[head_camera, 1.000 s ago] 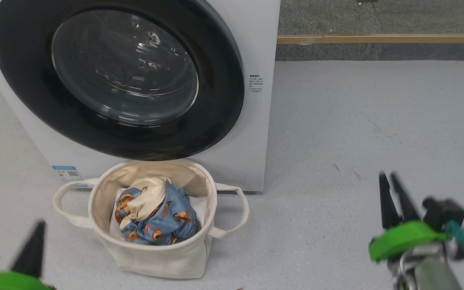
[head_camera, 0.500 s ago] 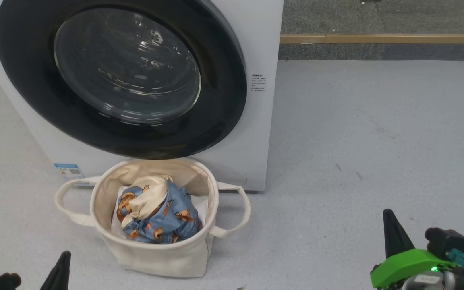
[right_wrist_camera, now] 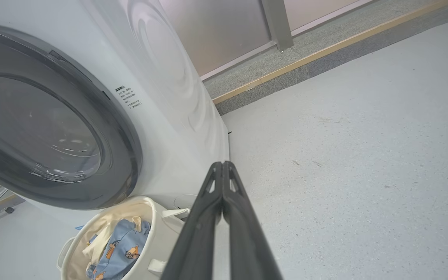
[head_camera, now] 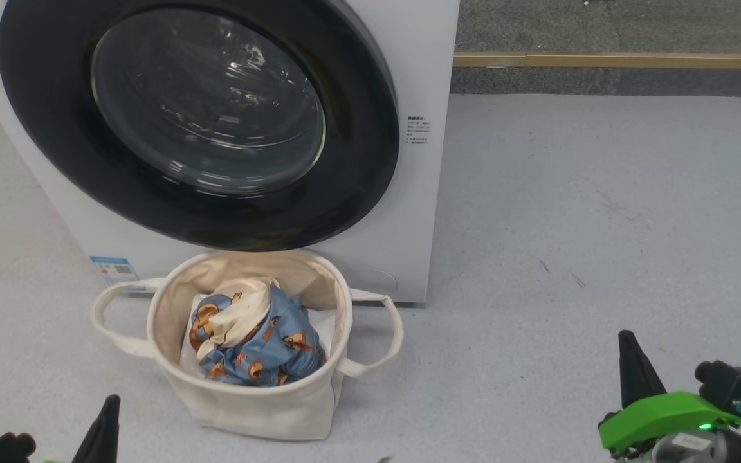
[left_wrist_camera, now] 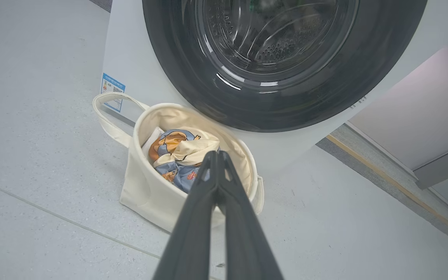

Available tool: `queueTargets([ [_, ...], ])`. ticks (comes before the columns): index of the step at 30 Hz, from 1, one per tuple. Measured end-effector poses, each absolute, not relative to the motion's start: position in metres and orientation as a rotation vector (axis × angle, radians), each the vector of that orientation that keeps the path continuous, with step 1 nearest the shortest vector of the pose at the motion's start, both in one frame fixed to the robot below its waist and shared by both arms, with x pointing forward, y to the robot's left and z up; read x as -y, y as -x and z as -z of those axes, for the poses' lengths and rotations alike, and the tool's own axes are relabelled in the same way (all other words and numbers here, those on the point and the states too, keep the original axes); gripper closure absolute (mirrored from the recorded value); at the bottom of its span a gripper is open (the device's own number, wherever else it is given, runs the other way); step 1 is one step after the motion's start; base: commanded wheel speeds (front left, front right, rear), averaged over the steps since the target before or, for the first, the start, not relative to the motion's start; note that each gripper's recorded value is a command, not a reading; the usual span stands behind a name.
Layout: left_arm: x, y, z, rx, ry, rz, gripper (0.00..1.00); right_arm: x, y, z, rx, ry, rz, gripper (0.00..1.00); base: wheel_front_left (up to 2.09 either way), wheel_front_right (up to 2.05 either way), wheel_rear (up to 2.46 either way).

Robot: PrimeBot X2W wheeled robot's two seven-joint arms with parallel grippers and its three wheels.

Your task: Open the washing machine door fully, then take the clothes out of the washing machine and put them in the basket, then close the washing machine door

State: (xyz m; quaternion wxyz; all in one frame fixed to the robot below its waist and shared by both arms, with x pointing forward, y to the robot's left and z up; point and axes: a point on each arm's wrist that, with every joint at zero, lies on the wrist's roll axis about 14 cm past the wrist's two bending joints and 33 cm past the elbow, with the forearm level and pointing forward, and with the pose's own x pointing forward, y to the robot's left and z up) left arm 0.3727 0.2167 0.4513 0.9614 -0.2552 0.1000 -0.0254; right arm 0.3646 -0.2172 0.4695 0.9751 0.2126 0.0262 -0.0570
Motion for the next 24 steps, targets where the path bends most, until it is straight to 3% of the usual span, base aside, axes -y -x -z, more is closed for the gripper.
queueTargets([
  [24, -0.2083, -0.3746, -0.4545, -0.199, 0.772, 0.001, 1.0, 0.2182, -0.3704, -0.4728, -0.049, -0.703, 0.14, 1.0, 0.0, 0.0, 0.0],
])
